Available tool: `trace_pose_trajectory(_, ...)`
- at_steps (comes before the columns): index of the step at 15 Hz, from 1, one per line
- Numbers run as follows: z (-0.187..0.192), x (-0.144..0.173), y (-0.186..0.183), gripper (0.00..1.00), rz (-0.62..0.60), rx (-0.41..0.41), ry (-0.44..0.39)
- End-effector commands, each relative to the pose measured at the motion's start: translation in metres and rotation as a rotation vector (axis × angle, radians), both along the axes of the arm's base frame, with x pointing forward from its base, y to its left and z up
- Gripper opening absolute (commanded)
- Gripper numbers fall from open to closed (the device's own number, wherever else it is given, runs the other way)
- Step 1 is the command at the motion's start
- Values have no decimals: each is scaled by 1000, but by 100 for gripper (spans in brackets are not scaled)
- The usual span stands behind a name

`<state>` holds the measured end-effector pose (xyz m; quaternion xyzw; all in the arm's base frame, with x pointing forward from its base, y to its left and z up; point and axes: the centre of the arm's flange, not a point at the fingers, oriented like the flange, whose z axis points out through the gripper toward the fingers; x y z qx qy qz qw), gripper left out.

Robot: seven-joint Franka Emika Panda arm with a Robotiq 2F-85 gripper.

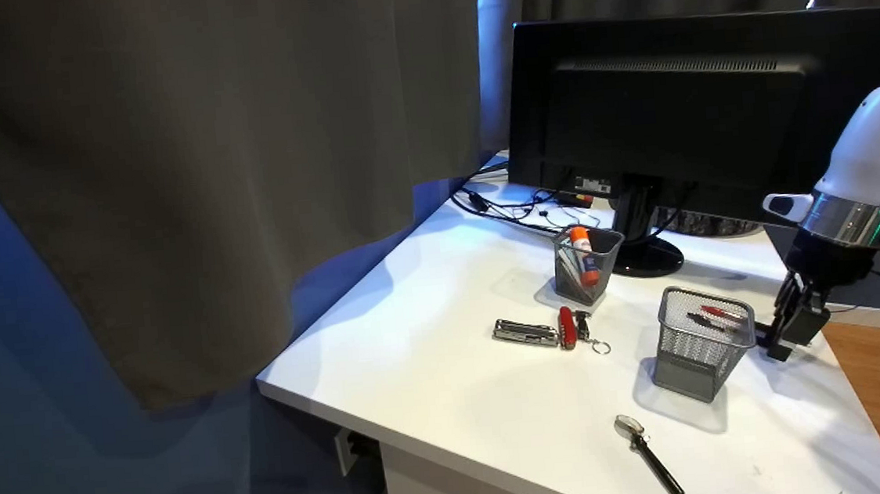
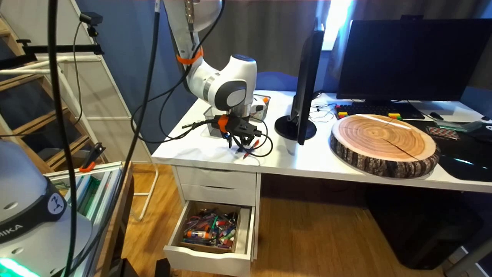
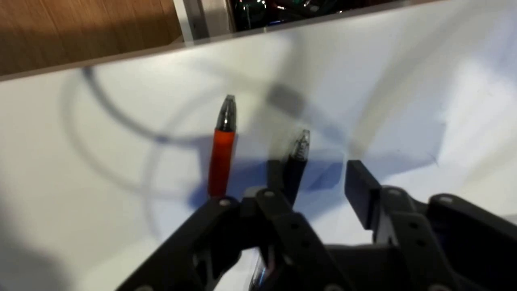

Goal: Pick up the black pen on the counter and put it on the gray basket on the left

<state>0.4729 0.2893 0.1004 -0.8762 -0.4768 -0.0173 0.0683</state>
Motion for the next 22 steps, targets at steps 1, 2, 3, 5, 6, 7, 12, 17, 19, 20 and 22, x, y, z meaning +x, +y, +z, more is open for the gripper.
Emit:
trace_pose_trajectory(1, -6, 4, 2, 16, 0, 0, -12)
trace_pose_trajectory(2, -6, 4, 1, 11, 1, 0, -10)
trace_pose_trajectory(3, -6, 4, 1, 2, 2, 0, -9)
trace_pose_trajectory(5, -5, 3, -1, 0, -3, 3, -12)
trace_pose_trajectory(6, -3, 3, -2, 2, -4, 4, -13)
trace_pose_trajectory(7, 1, 3, -4, 3, -7, 3, -16)
trace_pose_trajectory(12, 46, 1, -13, 3, -37, -17, -48)
trace_pose_trajectory(17, 113, 0, -8, 3, -6, -65, -72)
trace_pose_trajectory(19, 139, -3, -2, 3, 27, -96, -51)
trace_pose_trajectory(20, 152, -5, 2, 3, 43, -117, -39)
trace_pose_trajectory(22, 175, -9, 13, 3, 89, -159, -5)
